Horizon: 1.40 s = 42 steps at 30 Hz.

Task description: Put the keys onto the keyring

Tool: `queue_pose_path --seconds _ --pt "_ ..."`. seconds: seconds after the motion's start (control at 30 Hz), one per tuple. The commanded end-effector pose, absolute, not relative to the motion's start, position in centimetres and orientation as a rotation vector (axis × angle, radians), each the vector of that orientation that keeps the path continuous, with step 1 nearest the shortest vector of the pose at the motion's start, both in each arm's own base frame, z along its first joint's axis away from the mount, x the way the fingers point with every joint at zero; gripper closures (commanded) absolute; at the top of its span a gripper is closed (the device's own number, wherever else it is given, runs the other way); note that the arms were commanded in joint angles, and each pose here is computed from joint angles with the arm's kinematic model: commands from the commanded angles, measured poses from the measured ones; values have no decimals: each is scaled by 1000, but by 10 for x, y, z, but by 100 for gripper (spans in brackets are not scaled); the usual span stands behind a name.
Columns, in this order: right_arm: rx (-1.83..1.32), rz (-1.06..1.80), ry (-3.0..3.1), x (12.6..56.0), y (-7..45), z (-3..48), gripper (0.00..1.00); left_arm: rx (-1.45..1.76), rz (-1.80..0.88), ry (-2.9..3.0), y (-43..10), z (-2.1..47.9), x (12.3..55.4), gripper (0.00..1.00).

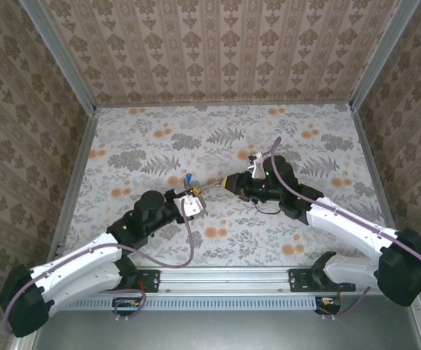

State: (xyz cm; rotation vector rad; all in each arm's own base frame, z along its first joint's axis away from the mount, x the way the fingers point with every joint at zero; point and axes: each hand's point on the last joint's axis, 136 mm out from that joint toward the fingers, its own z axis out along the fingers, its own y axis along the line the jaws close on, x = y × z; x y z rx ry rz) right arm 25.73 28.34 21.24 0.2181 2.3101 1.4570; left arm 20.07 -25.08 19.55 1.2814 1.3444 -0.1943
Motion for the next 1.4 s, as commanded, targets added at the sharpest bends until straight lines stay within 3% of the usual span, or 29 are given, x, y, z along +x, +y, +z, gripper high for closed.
queue_pose_path --seconds 0.0,0.57,0.87,1.03,1.37 --pt "185 1541 2246 261 294 238 74 1196 -219 1310 -252 215 203 100" --pt "215 1553 2260 266 298 237 75 1176 -276 1353 -254 210 208 100" --pt "252 1507 2279 267 292 230 66 1079 -332 1402 -250 219 212 100" --pt "263 1429 2289 266 281 227 74 949 -509 1481 -253 229 212 100" --pt "164 1417 2279 265 285 241 74 957 -631 1537 -264 224 205 100"
